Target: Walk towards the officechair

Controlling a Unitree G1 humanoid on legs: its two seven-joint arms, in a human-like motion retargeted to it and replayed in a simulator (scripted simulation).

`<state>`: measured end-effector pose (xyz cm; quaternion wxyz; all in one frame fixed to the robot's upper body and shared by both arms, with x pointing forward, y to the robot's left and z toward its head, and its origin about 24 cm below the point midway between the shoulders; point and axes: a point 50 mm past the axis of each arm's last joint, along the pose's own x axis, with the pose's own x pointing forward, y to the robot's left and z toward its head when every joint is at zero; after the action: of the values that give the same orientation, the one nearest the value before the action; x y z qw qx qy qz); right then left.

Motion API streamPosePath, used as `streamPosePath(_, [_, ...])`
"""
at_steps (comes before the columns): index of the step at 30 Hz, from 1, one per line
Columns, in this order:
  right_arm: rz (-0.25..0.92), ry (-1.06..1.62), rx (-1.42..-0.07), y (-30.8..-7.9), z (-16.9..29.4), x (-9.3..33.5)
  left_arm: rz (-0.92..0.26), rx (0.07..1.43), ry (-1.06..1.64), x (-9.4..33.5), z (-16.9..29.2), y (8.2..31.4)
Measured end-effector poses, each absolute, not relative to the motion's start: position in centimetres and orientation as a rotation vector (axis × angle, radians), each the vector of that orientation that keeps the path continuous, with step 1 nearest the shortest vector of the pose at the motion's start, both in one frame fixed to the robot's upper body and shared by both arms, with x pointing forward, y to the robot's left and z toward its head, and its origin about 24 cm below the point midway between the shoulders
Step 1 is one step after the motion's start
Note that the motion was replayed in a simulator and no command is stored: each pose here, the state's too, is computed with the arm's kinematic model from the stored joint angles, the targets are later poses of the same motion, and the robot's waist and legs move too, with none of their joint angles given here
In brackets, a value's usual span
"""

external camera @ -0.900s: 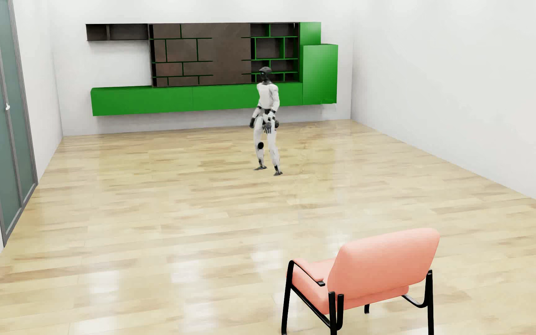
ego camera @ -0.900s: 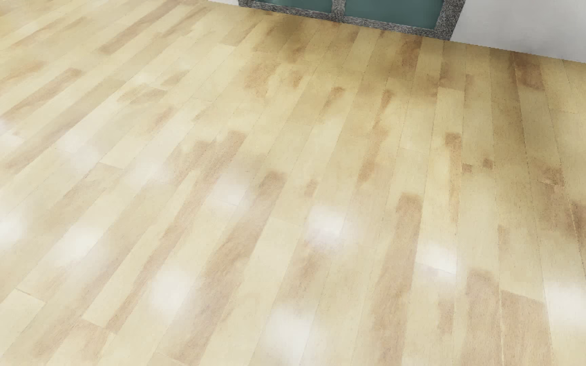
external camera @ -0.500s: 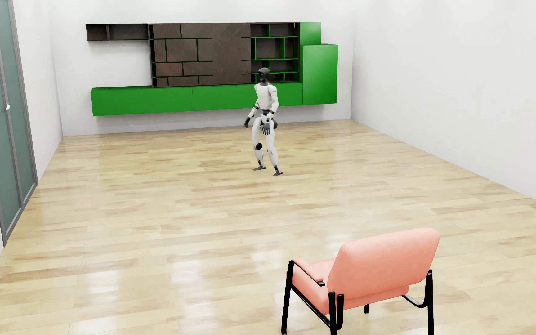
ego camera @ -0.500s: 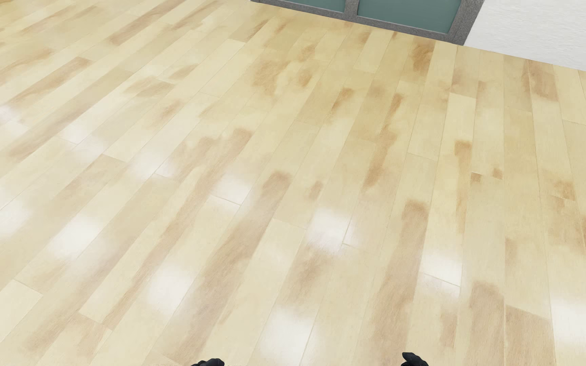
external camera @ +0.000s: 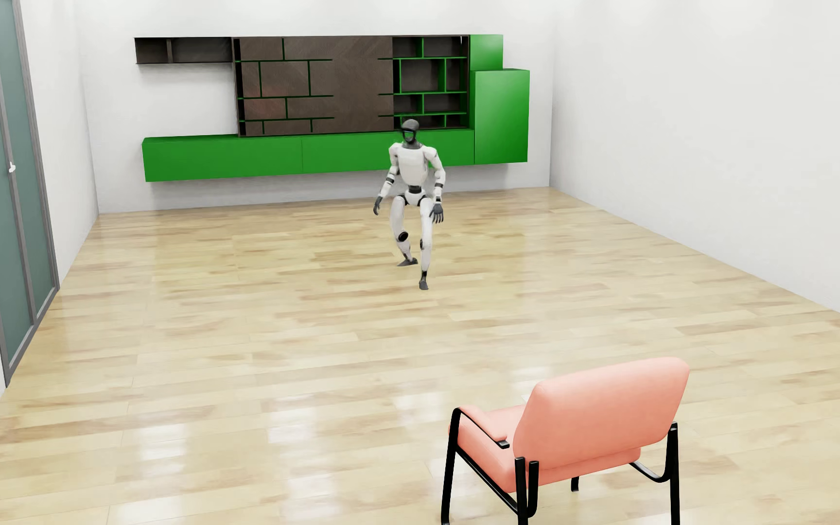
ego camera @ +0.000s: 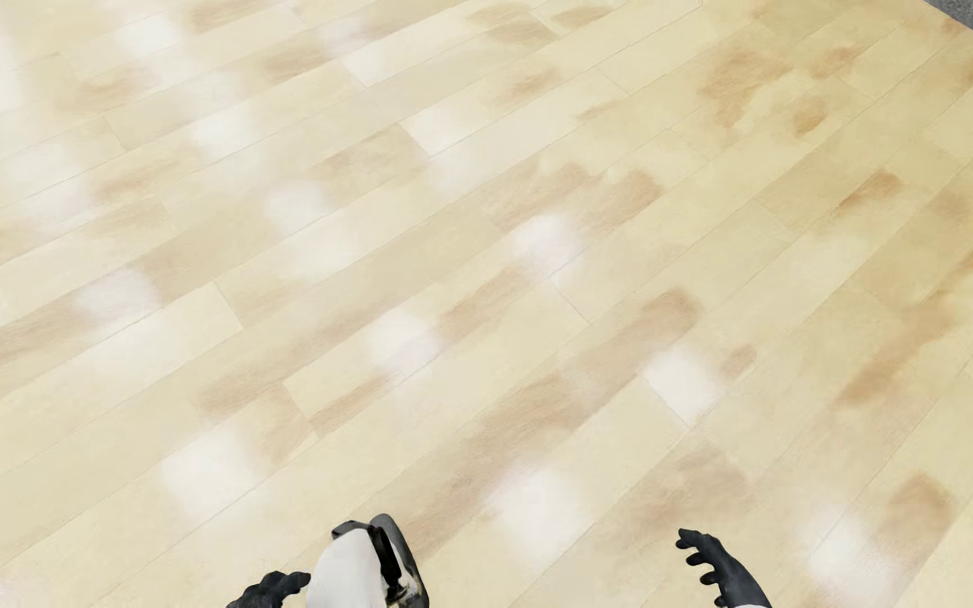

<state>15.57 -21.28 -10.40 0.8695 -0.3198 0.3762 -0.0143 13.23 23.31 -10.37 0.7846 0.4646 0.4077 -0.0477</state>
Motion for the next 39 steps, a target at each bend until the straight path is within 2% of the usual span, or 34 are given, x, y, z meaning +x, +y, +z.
streamPosePath(2, [-0.220, 0.865, -0.672, -24.6, -10.4, 11.9, -0.119, 1.023, 0.734, 16.2, -9.1, 21.2])
streamPosePath(3, [-0.273, 0.939, -0.681, -25.7, -10.8, 9.5, -0.132, 1.027, 0.655, 17.6, -8.3, 20.1])
streamPosePath(5, [-0.241, 1.125, -0.698, -26.3, -12.1, 5.4, -0.148, 1.025, 0.489, 20.4, -6.2, 18.0])
streamPosePath(8, [-0.085, 1.370, -0.615, -24.5, -14.1, 0.8, -0.185, 1.036, 0.342, 23.4, -3.7, 16.0])
streamPosePath(11, [0.018, 1.462, -0.504, -22.5, -14.7, -2.0, -0.327, 1.115, 0.217, 26.7, -1.3, 13.4])
streamPosePath(13, [-0.030, 1.457, -0.495, -21.6, -14.5, -3.1, -0.341, 1.118, 0.221, 28.0, -1.3, 12.5])
streamPosePath(14, [-0.083, 1.466, -0.493, -21.2, -14.4, -3.8, -0.311, 1.099, 0.309, 27.8, -2.8, 13.1])
streamPosePath(16, [-0.121, 1.483, -0.469, -19.9, -14.8, -3.9, -0.185, 1.080, 0.627, 25.0, -7.3, 16.7])
streamPosePath(17, [-0.104, 1.471, -0.472, -19.7, -15.1, -2.8, -0.119, 1.077, 0.810, 22.5, -9.5, 18.6])
streamPosePath(18, [-0.066, 1.433, -0.495, -19.7, -15.4, -0.8, -0.101, 1.076, 0.976, 19.7, -11.4, 19.9])
streamPosePath(19, [-0.025, 1.362, -0.553, -20.2, -15.3, 1.9, -0.167, 1.065, 1.114, 17.0, -13.1, 20.2])
streamPosePath(21, [0.019, 1.150, -0.701, -20.9, -14.2, 8.1, -0.456, 1.019, 1.299, 12.0, -15.4, 19.8])
streamPosePath(22, [0.036, 1.029, -0.748, -20.7, -13.4, 10.6, -0.561, 0.951, 1.363, 9.2, -16.0, 20.3])
streamPosePath(23, [0.067, 0.903, -0.777, -20.0, -12.5, 13.4, -0.583, 0.854, 1.423, 6.7, -16.2, 20.8])
streamPosePath(24, [0.107, 0.769, -0.802, -19.1, -11.1, 16.2, -0.528, 0.762, 1.465, 4.6, -16.0, 21.8])
streamPosePath(25, [0.137, 0.631, -0.825, -18.3, -9.4, 18.7, -0.421, 0.706, 1.473, 2.9, -15.5, 22.8])
streamPosePath(27, [0.087, 0.408, -0.800, -17.6, -6.0, 21.8, -0.102, 0.714, 1.443, 0.4, -14.4, 24.4])
streamPosePath(28, [0.016, 0.352, -0.751, -18.0, -5.0, 21.9, 0.050, 0.738, 1.443, -0.7, -14.1, 24.3])
streamPosePath(29, [-0.053, 0.342, -0.714, -19.1, -4.6, 21.3, 0.139, 0.745, 1.472, -1.6, -14.3, 23.4])
streamPosePath(30, [-0.104, 0.378, -0.698, -20.3, -4.9, 20.2, 0.139, 0.732, 1.514, -1.9, -14.7, 22.1])
streamPosePath(31, [-0.137, 0.455, -0.701, -21.3, -5.8, 18.7, 0.046, 0.699, 1.546, -1.4, -15.4, 20.9])
streamPosePath(32, [-0.151, 0.564, -0.714, -21.9, -7.2, 17.2, -0.105, 0.671, 1.550, -0.1, -16.0, 19.8])
streamPosePath(33, [-0.141, 0.703, -0.726, -22.2, -9.1, 15.5, -0.259, 0.682, 1.511, 1.9, -16.4, 19.1])
streamPosePath(34, [-0.105, 0.868, -0.727, -22.2, -11.1, 13.3, -0.374, 0.752, 1.432, 4.6, -16.3, 18.7])
streamPosePath(36, [0.046, 1.204, -0.686, -21.6, -14.4, 7.5, -0.492, 0.995, 1.175, 11.2, -15.1, 18.1])
streamPosePath(37, [0.142, 1.329, -0.648, -21.5, -15.2, 4.4, -0.526, 1.104, 1.006, 15.0, -13.8, 17.0])
streamPosePath(38, [0.213, 1.413, -0.600, -21.5, -15.4, 1.8, -0.538, 1.172, 0.827, 18.5, -12.0, 15.5])
streamPosePath(39, [0.224, 1.467, -0.547, -21.3, -15.4, -0.6, -0.516, 1.185, 0.657, 21.7, -9.8, 14.1])
